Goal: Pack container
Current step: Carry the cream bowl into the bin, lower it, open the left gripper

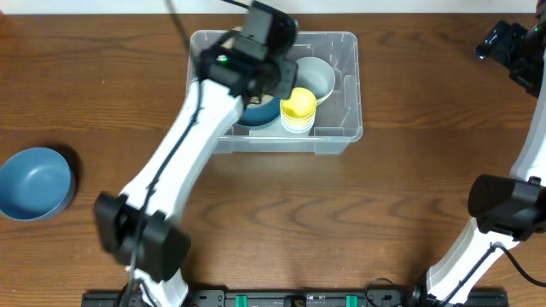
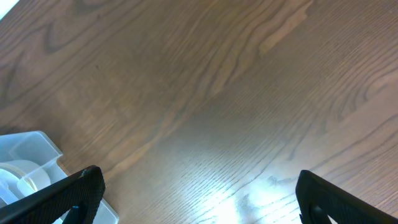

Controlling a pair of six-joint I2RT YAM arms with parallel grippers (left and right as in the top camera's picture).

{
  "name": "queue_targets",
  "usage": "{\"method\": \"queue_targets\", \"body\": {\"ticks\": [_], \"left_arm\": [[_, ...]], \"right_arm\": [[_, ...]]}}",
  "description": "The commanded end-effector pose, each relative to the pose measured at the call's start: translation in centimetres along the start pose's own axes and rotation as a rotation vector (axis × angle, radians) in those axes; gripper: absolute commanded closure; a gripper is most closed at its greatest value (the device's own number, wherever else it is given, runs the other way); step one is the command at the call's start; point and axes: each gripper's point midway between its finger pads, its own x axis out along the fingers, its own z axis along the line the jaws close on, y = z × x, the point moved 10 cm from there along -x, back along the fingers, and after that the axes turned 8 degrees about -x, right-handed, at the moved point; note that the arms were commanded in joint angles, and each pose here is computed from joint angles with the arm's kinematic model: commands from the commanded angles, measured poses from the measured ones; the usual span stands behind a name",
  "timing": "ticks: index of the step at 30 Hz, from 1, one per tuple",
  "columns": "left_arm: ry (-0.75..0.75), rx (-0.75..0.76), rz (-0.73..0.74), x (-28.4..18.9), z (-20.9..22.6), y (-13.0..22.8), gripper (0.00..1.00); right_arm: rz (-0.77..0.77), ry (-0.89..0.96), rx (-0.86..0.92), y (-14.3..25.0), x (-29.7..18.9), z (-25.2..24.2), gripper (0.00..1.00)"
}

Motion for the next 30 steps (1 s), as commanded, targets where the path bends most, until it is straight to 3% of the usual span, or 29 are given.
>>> {"method": "queue_targets", "body": {"ticks": [1,14,20,26,30], "left_arm": [[-0.094,0.023,0.027,2.4,0.9,0.1,0.94],[-0.120,0.032,0.124,7.2,1.4,1.3,0.94],[-0.123,0.047,0.115,7.2,1.6,1.1,0.67],[-0.144,0.004,0.094,6.2,3.1,0.5,0.66],[-0.159,-0.058,0.039,3.0,4.9,-0.5,0.66]], "right_arm": [[-0.007,0.008,0.005,-0.1,-0.1,-0.3,0.01],[-0.007,0.007,0.005,-0.1,-0.1,-0.3,0.01],[-0.007,0.007,0.005,-0.1,-0.1,-0.3,0.01],[-0.007,0.007,0.005,-0.1,-0.1,-0.3,0.01],[-0.007,0.007,0.005,-0.1,-0.1,-0.3,0.01]]}}
